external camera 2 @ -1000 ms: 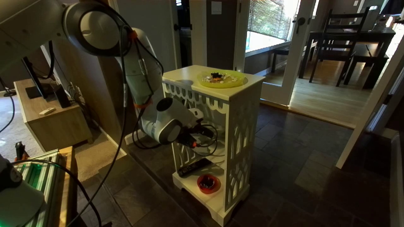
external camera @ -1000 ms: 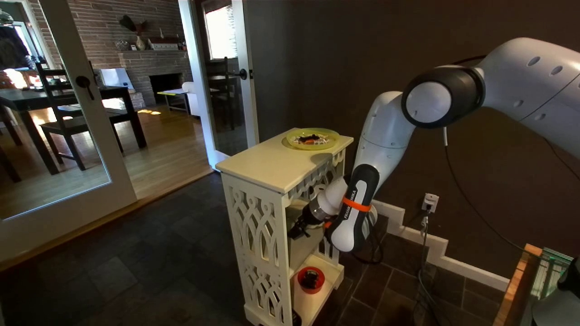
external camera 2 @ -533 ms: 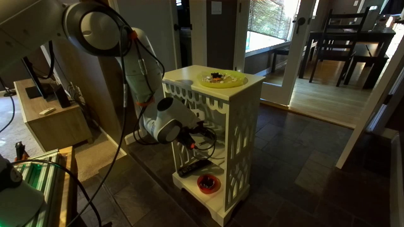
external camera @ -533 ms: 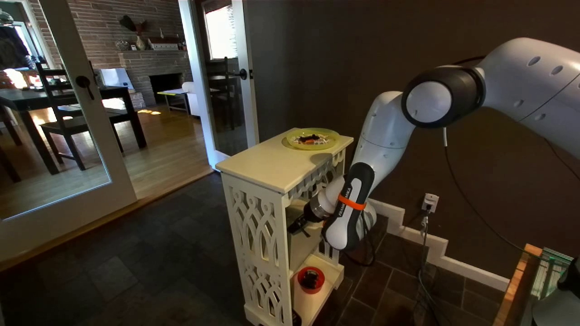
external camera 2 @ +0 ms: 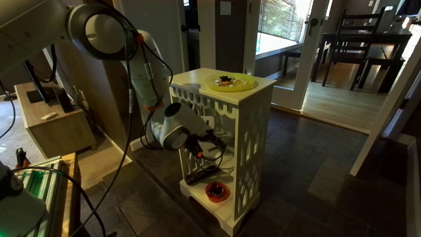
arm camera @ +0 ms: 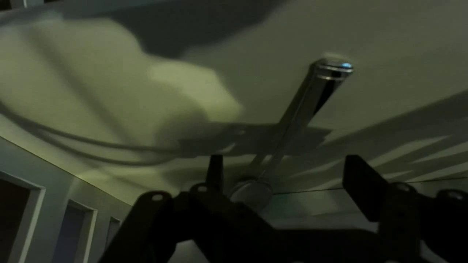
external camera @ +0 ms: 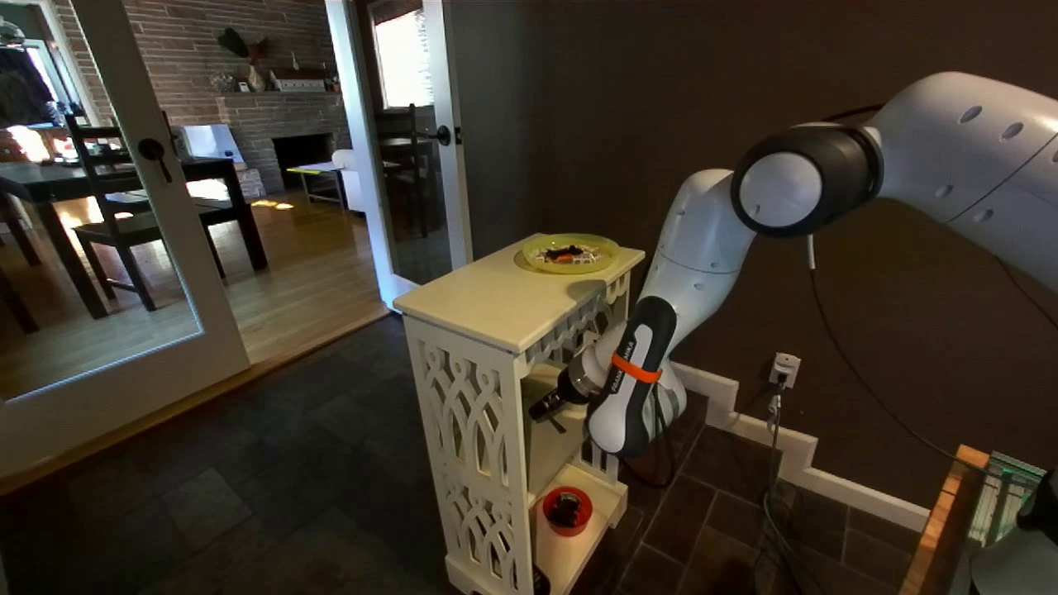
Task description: Remove the silver spoon from the middle shelf and put it on the top
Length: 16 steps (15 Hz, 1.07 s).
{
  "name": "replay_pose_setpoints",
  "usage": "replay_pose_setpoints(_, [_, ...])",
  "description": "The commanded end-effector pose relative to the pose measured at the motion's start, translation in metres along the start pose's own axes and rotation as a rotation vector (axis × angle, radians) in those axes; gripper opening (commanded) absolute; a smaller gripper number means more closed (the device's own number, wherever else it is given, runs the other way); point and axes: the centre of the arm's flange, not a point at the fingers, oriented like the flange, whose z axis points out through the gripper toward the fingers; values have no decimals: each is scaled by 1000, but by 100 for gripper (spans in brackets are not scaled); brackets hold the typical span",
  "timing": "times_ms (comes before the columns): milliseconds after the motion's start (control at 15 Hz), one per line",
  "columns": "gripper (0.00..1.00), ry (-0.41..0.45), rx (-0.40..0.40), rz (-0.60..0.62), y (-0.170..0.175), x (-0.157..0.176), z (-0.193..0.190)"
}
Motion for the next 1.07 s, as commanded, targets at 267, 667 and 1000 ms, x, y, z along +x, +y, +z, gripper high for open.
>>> replay_pose_setpoints(267, [24, 32, -39, 64, -2, 0, 15])
replay_pose_setpoints(667, [0, 44, -67, 74, 4, -2, 19])
replay_pose_setpoints(1000, [2, 22, -49, 47, 1, -1, 12])
